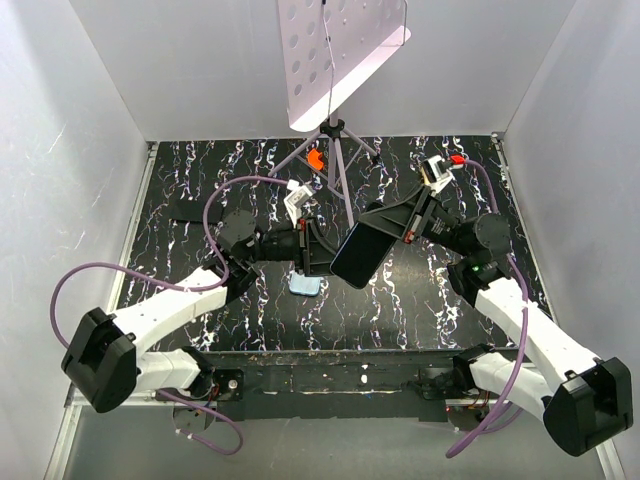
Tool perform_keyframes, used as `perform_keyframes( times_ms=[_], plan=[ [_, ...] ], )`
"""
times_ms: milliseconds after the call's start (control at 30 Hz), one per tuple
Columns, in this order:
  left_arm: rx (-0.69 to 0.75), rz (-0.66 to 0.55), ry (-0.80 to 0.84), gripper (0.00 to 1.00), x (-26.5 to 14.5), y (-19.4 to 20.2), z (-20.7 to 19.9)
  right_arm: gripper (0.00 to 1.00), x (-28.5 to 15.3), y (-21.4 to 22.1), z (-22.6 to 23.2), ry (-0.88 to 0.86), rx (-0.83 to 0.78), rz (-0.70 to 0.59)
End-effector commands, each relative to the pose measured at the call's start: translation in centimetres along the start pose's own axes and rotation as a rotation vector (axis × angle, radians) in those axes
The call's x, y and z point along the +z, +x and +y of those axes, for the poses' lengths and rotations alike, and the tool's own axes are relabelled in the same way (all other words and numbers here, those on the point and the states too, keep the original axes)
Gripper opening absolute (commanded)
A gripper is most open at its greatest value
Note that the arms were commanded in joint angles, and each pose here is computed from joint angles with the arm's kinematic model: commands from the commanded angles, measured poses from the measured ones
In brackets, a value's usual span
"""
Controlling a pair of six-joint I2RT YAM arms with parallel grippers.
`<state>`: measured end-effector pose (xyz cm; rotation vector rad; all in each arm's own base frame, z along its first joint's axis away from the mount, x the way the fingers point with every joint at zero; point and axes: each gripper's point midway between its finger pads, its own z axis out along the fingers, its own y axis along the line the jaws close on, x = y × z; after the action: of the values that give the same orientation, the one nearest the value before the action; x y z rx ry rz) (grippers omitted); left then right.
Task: Take the phone out of the phone case
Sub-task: Remove the phone case from the phone.
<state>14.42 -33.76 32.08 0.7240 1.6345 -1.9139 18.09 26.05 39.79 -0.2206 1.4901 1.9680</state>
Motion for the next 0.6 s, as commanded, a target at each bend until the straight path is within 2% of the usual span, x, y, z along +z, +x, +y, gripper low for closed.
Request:
perform_keyframes(
  times_ms=[0,100,167,267,367,400,467,567],
  plan=[
    [-0.133,-0.118,-0.167,0.19,1.0,0.1,5.6,0.01,1.1,-0.3,5.7,-0.126,-0.034,-0.054],
    [-0.077,-0.102,-0.186,0.11,1.1,1.0,6.1,0.01,1.1,-0.8,5.3,-0.081,-0.006,-0.091],
    [-0.002,-0.090,-0.277,0.01,0.6,1.5,7.6,0.01,1.0,-1.3,5.4,-0.075,0.041,-0.130],
    [0.251,-0.146,-0.527,0.00,-1.5,0.6,10.9,0.01,1.0,-1.9,5.9,-0.126,0.159,-0.170],
    [0.505,-0.271,-0.755,0.00,-5.0,-1.7,13.3,0.01,0.9,-2.0,6.0,-0.170,0.292,-0.208],
    [0.542,-0.291,-0.854,0.00,-6.3,-2.4,14.6,0.01,0.9,-2.0,5.8,-0.168,0.331,-0.221],
    [0.564,-0.299,-0.928,0.00,-7.0,-3.4,15.3,0.01,0.6,-2.1,5.9,-0.187,0.363,-0.238],
    [0.557,-0.332,-0.878,0.00,-6.4,-3.9,14.2,0.01,0.5,-2.1,5.5,-0.184,0.377,-0.250]
  ],
)
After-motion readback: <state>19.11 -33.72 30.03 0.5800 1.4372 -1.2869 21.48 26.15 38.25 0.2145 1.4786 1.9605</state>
